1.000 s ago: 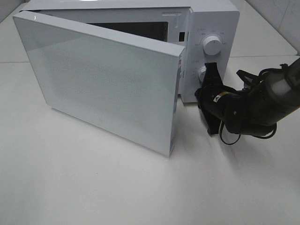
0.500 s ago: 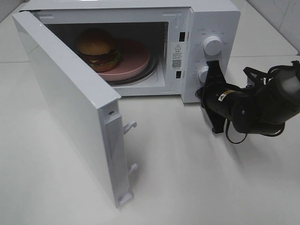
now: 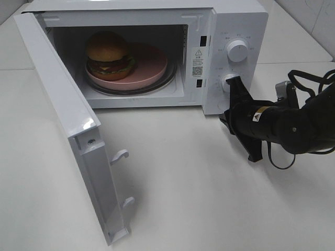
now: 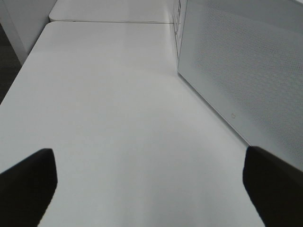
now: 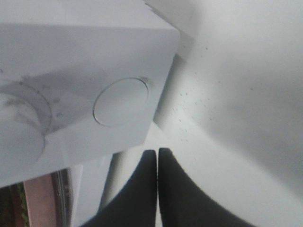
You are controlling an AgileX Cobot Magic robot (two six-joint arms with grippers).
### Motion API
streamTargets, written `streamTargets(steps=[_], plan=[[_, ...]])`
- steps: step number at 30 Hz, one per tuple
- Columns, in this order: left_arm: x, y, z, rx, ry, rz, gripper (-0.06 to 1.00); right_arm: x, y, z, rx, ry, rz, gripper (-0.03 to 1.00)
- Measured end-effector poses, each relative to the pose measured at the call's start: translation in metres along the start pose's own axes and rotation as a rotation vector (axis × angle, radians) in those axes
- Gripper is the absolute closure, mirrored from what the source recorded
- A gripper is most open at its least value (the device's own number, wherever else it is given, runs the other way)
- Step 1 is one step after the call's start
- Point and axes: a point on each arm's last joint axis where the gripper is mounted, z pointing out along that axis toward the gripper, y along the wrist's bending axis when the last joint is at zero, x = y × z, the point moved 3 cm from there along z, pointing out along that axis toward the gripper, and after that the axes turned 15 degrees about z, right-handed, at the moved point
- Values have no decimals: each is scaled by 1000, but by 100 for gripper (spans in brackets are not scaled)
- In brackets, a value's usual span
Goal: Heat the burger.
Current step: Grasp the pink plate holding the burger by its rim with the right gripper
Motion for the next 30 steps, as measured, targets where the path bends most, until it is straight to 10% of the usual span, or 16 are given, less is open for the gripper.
streamTargets(steps=[30], plan=[[0, 0, 0, 0, 0, 0, -4, 4, 37, -116, 348, 185, -1012, 96]])
